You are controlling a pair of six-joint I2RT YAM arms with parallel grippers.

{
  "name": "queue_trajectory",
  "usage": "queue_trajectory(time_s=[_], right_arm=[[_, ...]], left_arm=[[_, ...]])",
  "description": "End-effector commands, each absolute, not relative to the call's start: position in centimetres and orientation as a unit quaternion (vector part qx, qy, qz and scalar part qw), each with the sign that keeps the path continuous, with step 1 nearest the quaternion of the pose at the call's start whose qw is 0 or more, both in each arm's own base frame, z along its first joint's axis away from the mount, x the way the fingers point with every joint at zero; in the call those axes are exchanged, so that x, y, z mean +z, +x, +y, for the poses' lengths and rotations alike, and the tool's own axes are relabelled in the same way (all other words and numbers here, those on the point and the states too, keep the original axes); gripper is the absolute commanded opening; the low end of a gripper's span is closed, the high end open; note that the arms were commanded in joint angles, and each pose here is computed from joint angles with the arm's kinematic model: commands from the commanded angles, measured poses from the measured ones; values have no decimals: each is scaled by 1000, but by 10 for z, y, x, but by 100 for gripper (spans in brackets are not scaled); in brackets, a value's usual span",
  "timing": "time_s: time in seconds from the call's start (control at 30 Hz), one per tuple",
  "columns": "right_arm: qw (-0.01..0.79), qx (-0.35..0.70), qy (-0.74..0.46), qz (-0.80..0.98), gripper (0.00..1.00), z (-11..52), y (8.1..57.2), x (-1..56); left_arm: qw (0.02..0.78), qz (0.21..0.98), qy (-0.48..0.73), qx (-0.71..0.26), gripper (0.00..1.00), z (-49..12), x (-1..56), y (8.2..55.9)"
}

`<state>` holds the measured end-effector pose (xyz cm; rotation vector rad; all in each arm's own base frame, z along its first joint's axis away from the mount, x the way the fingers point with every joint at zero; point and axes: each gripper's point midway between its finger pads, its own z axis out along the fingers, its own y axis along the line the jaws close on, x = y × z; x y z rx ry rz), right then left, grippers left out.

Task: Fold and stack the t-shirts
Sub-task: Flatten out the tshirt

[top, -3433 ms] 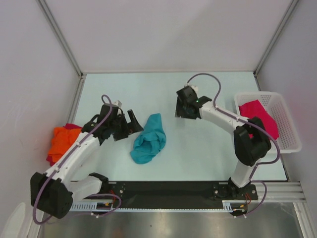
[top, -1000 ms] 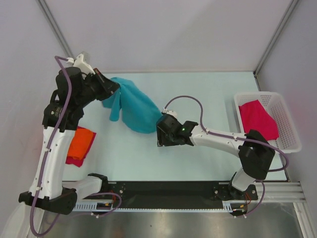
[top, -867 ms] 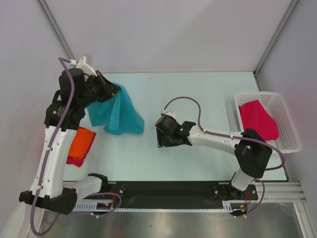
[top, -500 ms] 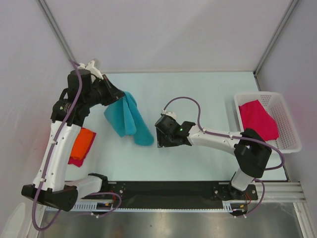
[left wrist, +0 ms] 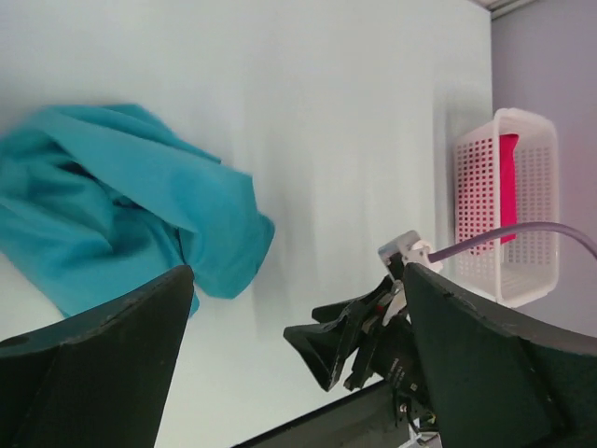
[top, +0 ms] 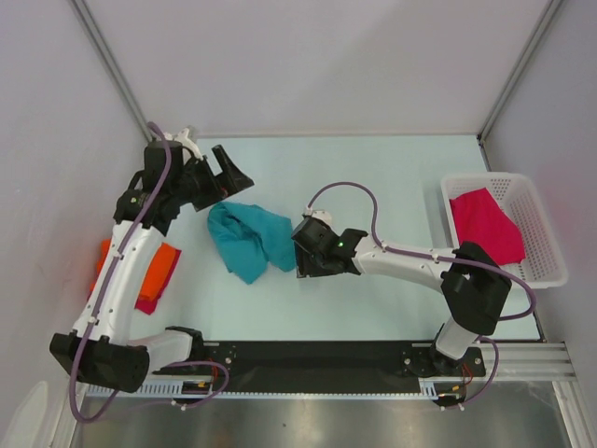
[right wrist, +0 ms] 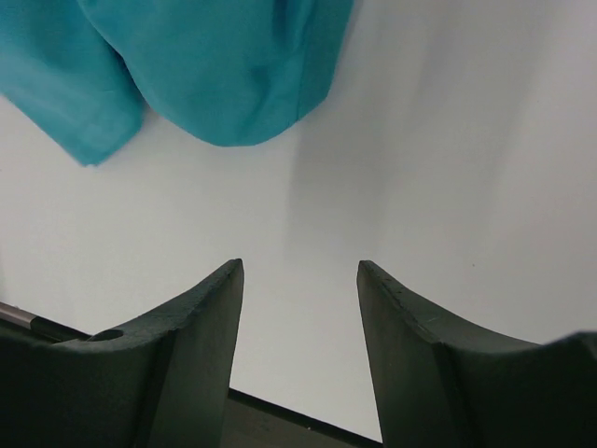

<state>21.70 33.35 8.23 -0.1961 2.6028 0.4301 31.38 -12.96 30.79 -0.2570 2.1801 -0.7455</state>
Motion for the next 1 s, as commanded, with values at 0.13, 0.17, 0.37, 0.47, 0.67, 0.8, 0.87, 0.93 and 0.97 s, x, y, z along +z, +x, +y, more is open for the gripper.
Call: queue_trajectory(time_s=[0.13,0.17,0.37,0.47,0.67,0.8,0.87,0.93,0.97], right_arm=[[271,165,-65,946,57,339,224,102],[270,162,-66,947,57,338,224,100],[271,163,-72,946,57,344,227,98],[284,159,-80,942,57,347,235,102],[311,146,-85,935,57,349,279,114],[323,149,-81,931,56,348,303,120],[324,151,-75,931,56,345,315,119],[327,152,-71,930,56,343,322,119],[322,152,-71,932,55,342,324,115]], left_arm=[[369,878,-115,-282,99,-123,252,303],[367,877,-115,-289,99,-126,246,301],[331,884,-140,-298,99,-127,201,278],[322,889,-151,-287,100,-122,186,268],[290,897,-176,-285,97,-121,151,244],[273,904,-186,-272,96,-117,126,229],[271,904,-189,-270,96,-117,121,227],[267,906,-192,-267,94,-116,113,225],[265,906,-194,-267,93,-116,110,224]])
